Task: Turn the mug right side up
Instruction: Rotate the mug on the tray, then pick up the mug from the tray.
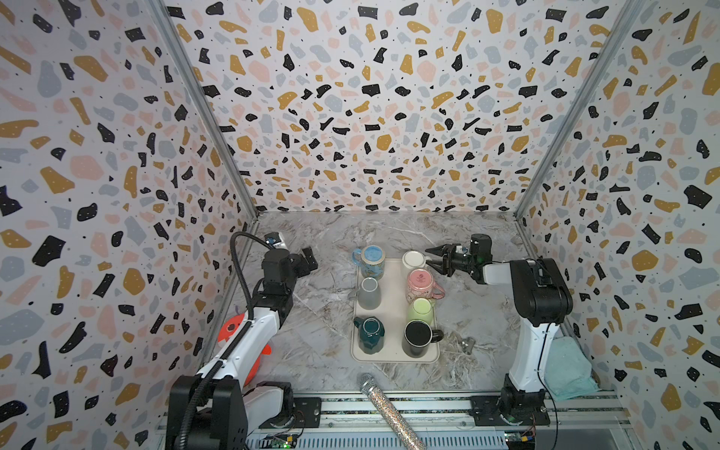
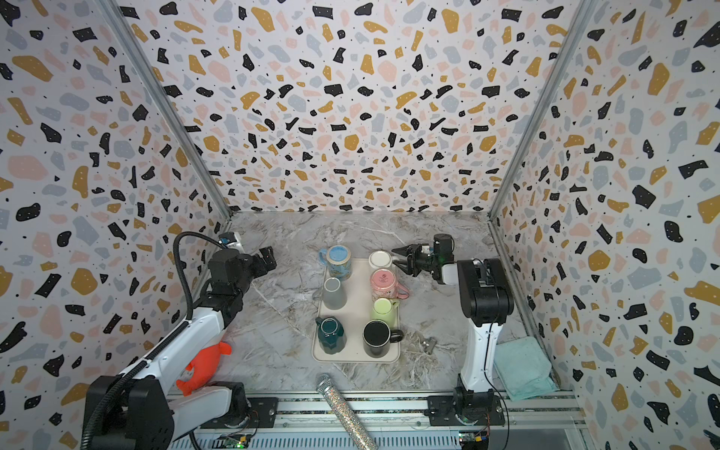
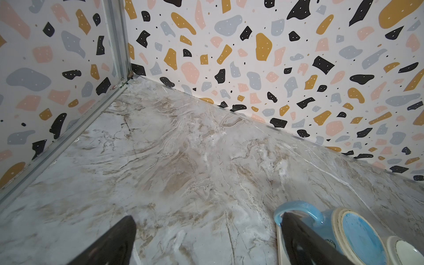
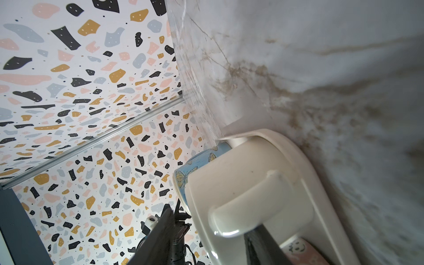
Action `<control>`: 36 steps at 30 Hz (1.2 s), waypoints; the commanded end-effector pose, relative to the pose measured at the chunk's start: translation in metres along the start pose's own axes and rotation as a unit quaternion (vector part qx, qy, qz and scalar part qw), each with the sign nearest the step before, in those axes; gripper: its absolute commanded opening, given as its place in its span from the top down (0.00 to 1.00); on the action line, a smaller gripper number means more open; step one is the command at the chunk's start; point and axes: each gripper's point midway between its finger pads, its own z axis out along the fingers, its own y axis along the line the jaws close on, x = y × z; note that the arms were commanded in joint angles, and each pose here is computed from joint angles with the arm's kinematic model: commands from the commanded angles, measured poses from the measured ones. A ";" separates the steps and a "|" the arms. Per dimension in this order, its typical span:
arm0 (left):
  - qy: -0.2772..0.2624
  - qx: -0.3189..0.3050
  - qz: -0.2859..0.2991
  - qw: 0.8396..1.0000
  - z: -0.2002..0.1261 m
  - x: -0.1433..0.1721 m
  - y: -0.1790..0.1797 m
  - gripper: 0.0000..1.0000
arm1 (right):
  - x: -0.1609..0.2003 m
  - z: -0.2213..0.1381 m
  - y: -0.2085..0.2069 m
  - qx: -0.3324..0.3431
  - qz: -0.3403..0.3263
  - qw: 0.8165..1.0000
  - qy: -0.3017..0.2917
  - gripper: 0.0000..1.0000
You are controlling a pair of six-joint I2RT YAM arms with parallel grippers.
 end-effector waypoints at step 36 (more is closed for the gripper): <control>-0.004 -0.010 0.001 1.000 0.004 -0.005 0.003 0.00 | -0.013 0.025 0.017 -0.043 -0.020 0.999 -0.004 0.69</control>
